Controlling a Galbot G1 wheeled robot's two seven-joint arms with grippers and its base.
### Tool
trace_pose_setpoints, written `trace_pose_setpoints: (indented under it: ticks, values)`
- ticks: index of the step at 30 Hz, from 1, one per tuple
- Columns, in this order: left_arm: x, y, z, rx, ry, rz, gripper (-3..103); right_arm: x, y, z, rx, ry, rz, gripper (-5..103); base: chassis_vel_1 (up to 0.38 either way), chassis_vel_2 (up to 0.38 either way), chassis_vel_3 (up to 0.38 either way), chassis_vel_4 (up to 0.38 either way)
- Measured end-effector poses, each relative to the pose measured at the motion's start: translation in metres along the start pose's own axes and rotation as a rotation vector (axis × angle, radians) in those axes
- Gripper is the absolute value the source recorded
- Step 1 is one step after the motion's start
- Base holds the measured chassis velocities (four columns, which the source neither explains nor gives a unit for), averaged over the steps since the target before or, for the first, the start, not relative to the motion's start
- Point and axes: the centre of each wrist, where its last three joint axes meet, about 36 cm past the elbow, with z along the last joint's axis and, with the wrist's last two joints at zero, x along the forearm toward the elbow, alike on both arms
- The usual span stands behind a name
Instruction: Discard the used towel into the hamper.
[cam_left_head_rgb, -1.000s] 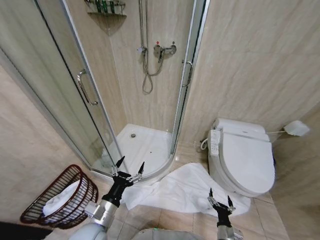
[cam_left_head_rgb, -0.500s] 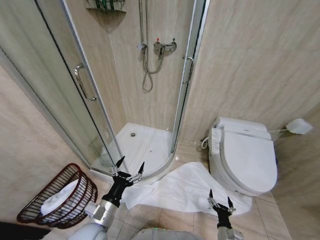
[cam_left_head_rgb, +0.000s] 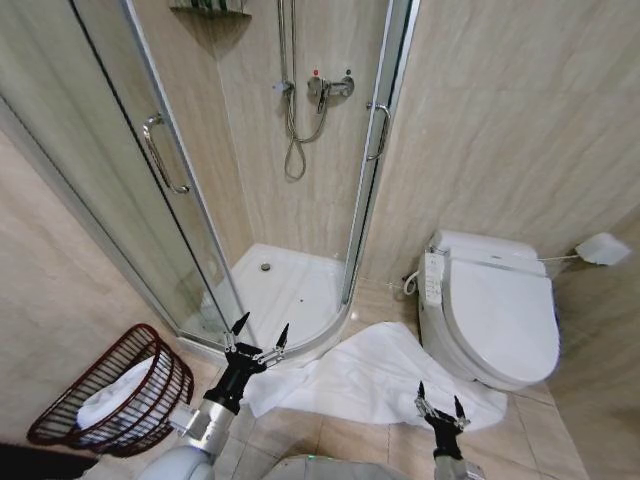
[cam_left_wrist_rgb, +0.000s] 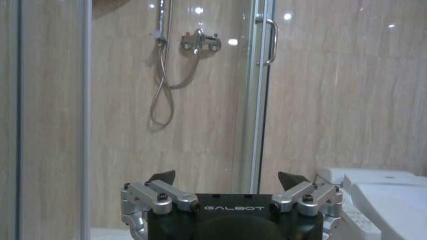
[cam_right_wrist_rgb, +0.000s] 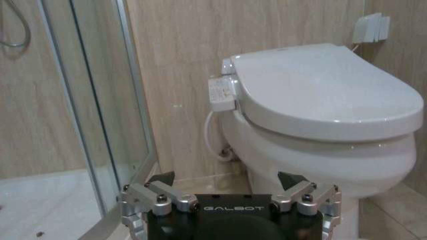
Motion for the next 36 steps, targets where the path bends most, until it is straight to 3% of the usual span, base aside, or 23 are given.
trace_pose_setpoints:
  ticks: [36]
  values:
    - [0.000, 0.000, 0.000, 0.000, 0.000, 0.000, 100, 0.003, -0.016, 0.022, 0.049, 0.017, -0.041, 100, 0.000, 0.000, 0.000, 0.000]
